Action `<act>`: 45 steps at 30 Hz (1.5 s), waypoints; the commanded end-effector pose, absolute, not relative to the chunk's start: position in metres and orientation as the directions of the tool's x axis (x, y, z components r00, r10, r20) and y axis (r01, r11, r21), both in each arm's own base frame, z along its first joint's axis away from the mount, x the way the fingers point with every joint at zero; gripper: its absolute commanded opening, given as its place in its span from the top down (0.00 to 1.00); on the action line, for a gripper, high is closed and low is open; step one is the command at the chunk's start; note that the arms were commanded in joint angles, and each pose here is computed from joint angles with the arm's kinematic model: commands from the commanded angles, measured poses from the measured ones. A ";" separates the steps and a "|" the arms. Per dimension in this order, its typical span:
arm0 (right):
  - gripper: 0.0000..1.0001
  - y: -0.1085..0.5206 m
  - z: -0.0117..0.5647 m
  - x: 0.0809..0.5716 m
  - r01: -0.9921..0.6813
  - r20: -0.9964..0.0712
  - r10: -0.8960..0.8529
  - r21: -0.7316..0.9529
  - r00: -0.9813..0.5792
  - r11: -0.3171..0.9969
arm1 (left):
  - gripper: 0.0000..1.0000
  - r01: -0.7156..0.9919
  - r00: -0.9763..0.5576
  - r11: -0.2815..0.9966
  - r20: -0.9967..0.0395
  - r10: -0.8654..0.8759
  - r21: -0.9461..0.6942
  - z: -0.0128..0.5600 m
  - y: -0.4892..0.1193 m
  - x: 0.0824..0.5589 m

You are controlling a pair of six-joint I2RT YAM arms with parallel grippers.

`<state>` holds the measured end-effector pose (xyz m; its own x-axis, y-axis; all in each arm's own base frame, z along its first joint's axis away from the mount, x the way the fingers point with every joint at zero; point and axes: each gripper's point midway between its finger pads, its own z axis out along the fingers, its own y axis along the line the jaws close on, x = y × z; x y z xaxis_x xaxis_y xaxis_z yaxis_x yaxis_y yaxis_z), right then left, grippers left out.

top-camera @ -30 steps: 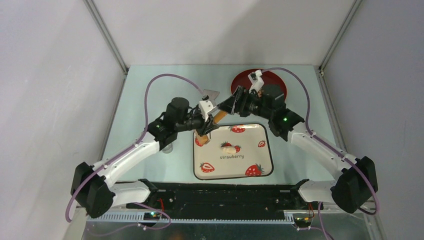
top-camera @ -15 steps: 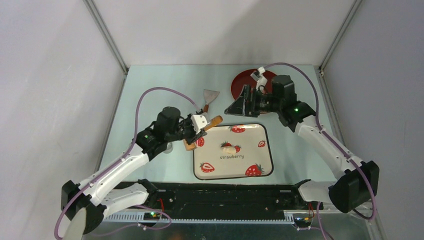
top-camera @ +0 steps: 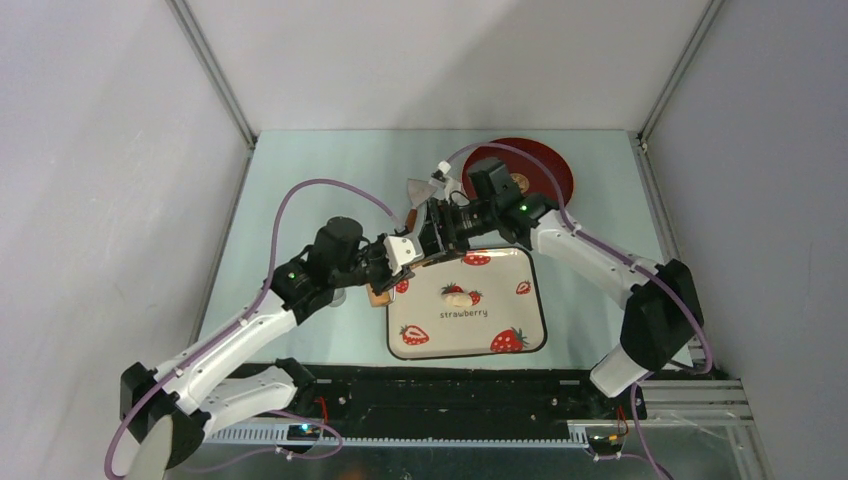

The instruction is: Roll out the dumpling wrappers from the dough

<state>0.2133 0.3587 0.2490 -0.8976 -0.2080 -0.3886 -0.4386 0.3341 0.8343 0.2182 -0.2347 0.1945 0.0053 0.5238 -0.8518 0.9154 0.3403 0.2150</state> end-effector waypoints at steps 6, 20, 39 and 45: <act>0.42 0.377 0.265 0.202 -0.453 -0.384 -0.290 0.862 -0.877 0.227 | 1.00 0.908 0.097 0.316 -0.870 0.484 0.277 0.219 -0.241 0.216; 1.00 0.370 0.264 0.197 -0.452 -0.375 -0.293 0.851 -0.879 0.266 | 0.87 0.886 0.069 0.365 -0.860 0.505 0.286 0.217 -0.236 0.226; 1.00 0.275 0.245 0.254 -0.360 -0.452 -0.023 0.678 -0.892 0.641 | 0.00 0.336 -0.571 0.763 -0.763 -0.301 -0.553 0.232 -0.184 0.278; 1.00 0.211 0.244 0.262 -0.282 -0.475 0.074 0.632 -0.877 0.722 | 0.04 0.165 -0.790 0.721 -0.528 -0.312 -0.673 0.155 -0.187 0.265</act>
<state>0.2617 0.2428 0.2318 -0.9087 0.0428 -0.4152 -0.2740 0.6893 0.6706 0.2815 -0.1705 0.1942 -0.6243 -0.2524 -0.7393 0.2975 0.7982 -0.5238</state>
